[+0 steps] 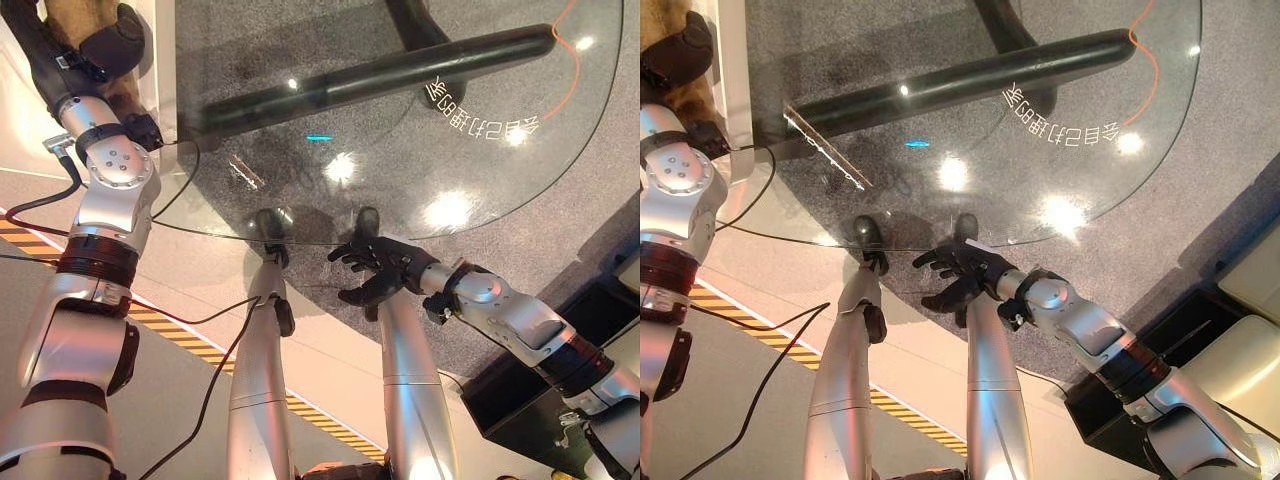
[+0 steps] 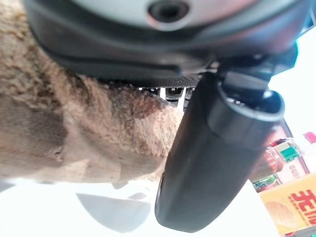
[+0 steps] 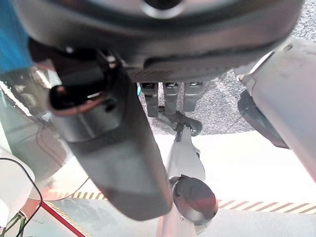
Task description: Wipe the table with a cloth and put it in the basket.
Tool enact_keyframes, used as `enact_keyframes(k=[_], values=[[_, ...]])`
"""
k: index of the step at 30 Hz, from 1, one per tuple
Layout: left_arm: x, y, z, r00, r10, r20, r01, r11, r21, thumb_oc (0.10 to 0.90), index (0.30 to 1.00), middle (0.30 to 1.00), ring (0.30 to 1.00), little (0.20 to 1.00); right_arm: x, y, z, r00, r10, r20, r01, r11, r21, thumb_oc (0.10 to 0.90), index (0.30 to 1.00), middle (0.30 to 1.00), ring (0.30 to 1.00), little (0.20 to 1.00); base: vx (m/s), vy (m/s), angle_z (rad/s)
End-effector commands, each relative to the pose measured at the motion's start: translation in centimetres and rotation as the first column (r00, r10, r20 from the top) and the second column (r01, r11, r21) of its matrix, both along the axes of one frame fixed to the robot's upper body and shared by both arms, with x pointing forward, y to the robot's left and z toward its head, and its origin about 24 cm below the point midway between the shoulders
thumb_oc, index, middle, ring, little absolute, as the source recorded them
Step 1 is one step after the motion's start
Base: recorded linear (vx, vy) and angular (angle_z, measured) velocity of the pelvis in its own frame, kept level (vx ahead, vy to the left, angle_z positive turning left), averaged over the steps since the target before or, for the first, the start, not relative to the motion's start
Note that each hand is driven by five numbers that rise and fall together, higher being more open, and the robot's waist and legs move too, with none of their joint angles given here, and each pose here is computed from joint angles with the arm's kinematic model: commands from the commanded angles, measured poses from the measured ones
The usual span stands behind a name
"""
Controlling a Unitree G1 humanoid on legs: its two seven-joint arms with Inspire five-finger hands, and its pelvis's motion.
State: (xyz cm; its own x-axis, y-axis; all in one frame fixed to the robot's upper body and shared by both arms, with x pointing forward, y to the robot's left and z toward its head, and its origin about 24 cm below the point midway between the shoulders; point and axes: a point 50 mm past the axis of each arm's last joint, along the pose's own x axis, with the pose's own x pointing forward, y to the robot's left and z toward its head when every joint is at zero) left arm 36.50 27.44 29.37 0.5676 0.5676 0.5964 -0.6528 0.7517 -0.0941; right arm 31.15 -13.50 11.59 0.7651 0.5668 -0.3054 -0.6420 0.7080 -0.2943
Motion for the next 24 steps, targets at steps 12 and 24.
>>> enact_keyframes(k=[12,24], values=[[-1.9,2.7,-2.5,0.997,0.069,0.037,-0.066,0.996,-0.063,0.800,0.900,0.900,0.900,0.900,-1.7,1.4,-0.3,0.998,0.039,0.040,-0.042,0.995,0.092,0.800,0.900,0.900,0.900,0.900,-0.03,-0.043,0.03],[-4.3,4.9,-6.3,0.997,0.075,0.001,-0.075,0.996,-0.055,0.800,0.900,0.900,0.900,0.900,-3.2,0.7,-2.9,0.999,0.035,0.006,-0.035,0.994,0.101,0.800,0.900,0.900,0.900,0.900,-0.05,-0.094,0.04]])
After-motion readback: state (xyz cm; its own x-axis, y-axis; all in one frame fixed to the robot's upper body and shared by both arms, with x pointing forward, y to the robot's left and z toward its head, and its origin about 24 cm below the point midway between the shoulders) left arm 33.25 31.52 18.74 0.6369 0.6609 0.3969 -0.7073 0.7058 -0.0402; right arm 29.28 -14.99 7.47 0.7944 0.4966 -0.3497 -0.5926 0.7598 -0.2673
